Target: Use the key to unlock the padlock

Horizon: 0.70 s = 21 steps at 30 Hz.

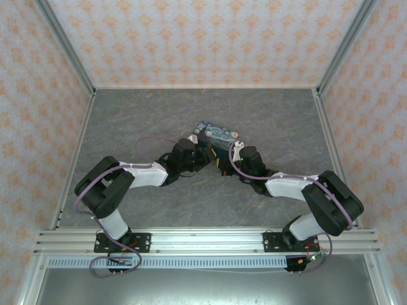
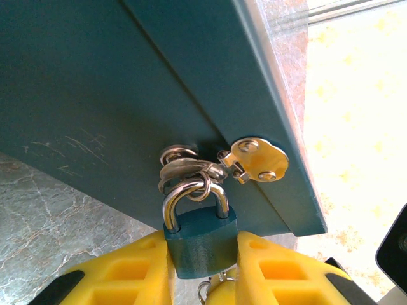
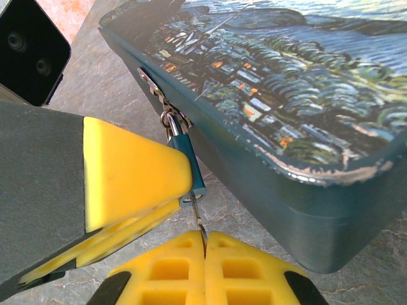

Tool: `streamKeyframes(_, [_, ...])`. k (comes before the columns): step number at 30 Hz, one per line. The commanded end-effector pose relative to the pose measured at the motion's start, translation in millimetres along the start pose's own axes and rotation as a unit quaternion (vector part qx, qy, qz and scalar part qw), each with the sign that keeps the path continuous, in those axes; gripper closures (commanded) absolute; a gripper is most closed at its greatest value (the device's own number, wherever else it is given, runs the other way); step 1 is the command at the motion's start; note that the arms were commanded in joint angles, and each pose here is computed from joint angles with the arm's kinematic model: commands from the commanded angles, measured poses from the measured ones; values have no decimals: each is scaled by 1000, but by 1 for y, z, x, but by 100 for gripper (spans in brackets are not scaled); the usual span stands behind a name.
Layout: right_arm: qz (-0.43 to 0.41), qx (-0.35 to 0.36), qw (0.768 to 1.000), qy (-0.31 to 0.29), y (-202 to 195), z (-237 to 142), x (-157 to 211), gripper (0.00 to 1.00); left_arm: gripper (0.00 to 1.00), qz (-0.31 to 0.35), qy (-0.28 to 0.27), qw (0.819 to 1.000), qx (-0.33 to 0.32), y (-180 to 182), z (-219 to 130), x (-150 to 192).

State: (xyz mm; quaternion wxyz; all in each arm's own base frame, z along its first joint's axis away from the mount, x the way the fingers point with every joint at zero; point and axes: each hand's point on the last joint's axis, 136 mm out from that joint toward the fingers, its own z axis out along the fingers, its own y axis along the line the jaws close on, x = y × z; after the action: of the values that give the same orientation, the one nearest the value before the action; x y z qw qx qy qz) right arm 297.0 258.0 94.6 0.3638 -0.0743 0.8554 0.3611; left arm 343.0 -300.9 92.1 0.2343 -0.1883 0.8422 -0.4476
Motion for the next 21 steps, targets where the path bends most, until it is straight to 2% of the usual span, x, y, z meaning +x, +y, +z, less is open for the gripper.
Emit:
streamKeyframes(1, [-20, -79, 994, -68, 44, -5, -46, 100, 74, 6, 25, 1000, -2, -2, 8, 15])
streamKeyframes(21, [-1, -72, 996, -52, 43, 2, -49, 100, 74, 11, 30, 999, -11, 2, 11, 17])
